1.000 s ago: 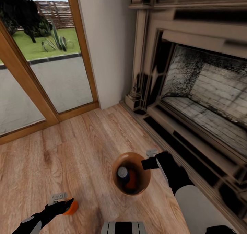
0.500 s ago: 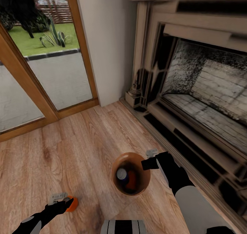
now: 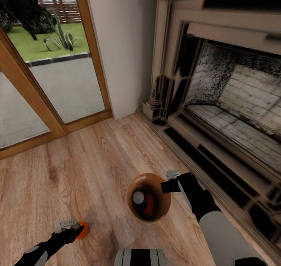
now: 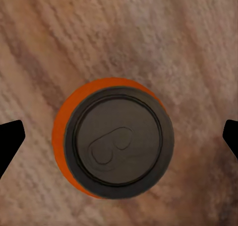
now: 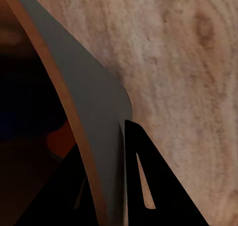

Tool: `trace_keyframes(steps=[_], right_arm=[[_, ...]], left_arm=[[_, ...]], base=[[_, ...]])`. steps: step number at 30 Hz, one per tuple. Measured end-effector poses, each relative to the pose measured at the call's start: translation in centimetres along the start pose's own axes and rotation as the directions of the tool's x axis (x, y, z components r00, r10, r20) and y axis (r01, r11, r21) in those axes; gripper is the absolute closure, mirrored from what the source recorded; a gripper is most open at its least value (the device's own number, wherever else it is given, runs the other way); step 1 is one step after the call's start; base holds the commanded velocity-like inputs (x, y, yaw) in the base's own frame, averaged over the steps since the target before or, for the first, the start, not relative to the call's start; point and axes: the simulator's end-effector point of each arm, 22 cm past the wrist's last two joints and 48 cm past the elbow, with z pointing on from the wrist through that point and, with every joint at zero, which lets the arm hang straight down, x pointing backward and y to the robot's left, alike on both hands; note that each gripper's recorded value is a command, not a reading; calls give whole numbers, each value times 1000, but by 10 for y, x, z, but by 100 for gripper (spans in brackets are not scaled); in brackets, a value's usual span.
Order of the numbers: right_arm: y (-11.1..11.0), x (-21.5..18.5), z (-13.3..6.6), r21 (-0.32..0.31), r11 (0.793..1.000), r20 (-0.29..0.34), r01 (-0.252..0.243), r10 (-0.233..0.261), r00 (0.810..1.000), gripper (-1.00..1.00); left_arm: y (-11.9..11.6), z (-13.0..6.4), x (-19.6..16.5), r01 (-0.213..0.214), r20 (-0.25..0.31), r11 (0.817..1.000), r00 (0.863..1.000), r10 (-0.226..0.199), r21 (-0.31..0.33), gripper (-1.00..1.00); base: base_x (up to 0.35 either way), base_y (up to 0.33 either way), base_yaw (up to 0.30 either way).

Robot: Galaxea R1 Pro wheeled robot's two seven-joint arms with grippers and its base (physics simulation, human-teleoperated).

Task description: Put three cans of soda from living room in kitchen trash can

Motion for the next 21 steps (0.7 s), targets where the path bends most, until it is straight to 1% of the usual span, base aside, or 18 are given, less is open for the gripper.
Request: trace_keyframes(steps=[3,11,21], right_arm=[[-1,0,0,3,1000,0,2,-2,1000,100],[0,0,0,3,1000,1,4,-4,1000,100],[0,2,2,0,1000,-4,2,-2,1000,100]], left_arm=[[-1,0,0,0,2,1000,1000,0,1,-100],[1,0,0,0,-1,1000,1000,0,1,-100],[0,1,1,0,-2,1000,1000,0,2,-100]], base=[[30,0,0],[177,0,0],[21,0,0]])
